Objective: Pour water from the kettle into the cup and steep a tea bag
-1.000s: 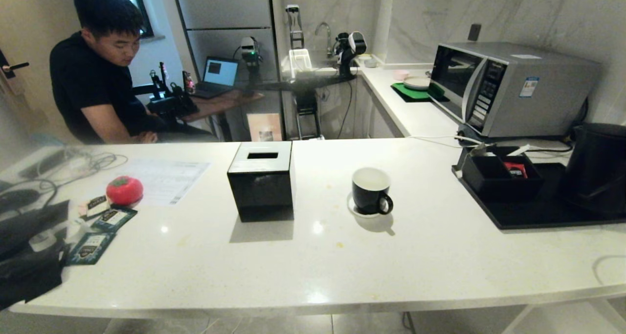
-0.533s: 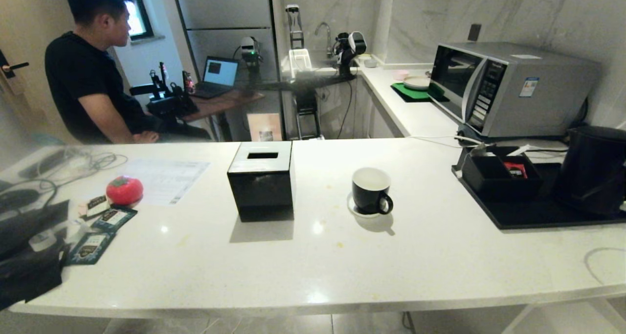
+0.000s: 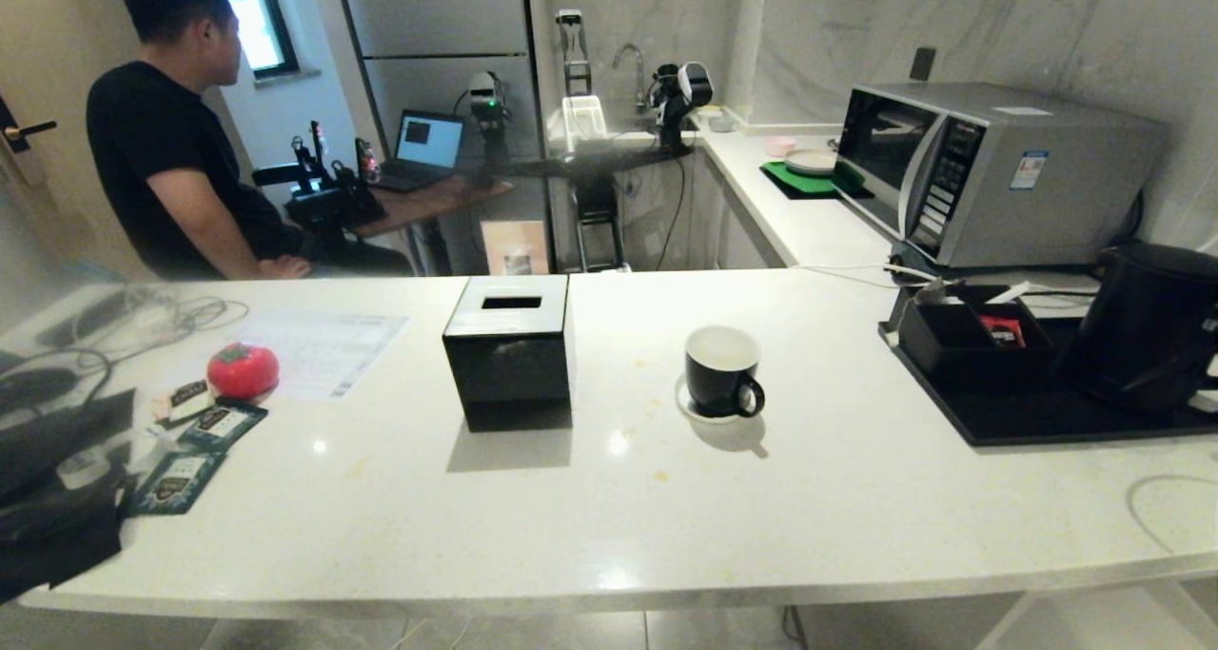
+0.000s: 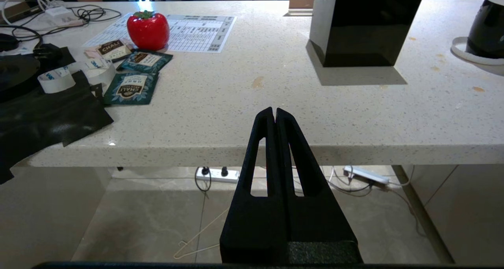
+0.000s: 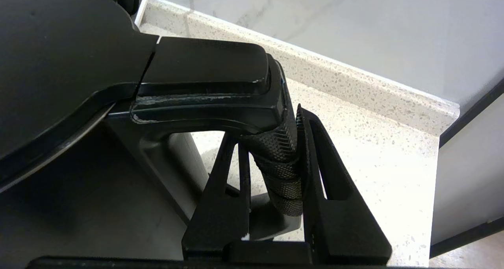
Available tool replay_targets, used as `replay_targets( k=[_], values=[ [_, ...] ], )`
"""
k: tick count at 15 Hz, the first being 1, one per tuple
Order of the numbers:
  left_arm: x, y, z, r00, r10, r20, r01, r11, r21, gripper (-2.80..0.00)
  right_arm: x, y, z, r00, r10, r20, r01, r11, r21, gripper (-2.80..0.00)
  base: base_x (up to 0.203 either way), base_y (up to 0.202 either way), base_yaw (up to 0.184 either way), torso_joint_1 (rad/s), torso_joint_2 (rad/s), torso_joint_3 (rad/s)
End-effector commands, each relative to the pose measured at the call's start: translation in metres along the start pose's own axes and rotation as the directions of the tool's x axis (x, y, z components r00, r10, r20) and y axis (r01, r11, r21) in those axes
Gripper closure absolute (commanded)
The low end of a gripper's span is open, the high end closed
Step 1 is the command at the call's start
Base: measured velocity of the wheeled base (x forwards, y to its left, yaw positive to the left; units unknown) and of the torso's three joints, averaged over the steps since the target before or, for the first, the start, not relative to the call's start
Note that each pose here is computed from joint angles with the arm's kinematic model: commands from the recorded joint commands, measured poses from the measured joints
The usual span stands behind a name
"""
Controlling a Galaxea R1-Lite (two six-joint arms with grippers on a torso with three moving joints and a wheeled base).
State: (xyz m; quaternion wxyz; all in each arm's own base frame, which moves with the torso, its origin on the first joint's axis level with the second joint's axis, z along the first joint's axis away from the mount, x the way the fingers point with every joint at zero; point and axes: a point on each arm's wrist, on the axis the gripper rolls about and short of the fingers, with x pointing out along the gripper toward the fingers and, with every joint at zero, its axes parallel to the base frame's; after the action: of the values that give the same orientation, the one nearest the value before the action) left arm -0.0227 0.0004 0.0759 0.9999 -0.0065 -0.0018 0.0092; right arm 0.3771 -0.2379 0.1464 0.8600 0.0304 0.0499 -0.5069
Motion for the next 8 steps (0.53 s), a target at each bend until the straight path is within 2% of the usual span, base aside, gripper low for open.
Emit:
replay_targets(
  k=[1,8],
  values=[
    [0.0001,0.0,0.0001,1.0,0.0,0.0,0.0,1.0,-0.001,0.0,-0.0005,0.0023,-0.0019,1.0,0.002,-0.002,-0.002,1.0,-0.003,0.0,0.0,0.0,0.0,0.0,0.0,0.0],
    [0.0001,0.0,0.0001,1.0,0.002,0.0,-0.002,1.0,-0.001,0.0,-0.0042,0.0071,-0.0036,1.0,0.014,-0.006,-0.014,1.0,-0.007,0.0,0.0,0.0,0.0,0.0,0.0,0.0]
  ],
)
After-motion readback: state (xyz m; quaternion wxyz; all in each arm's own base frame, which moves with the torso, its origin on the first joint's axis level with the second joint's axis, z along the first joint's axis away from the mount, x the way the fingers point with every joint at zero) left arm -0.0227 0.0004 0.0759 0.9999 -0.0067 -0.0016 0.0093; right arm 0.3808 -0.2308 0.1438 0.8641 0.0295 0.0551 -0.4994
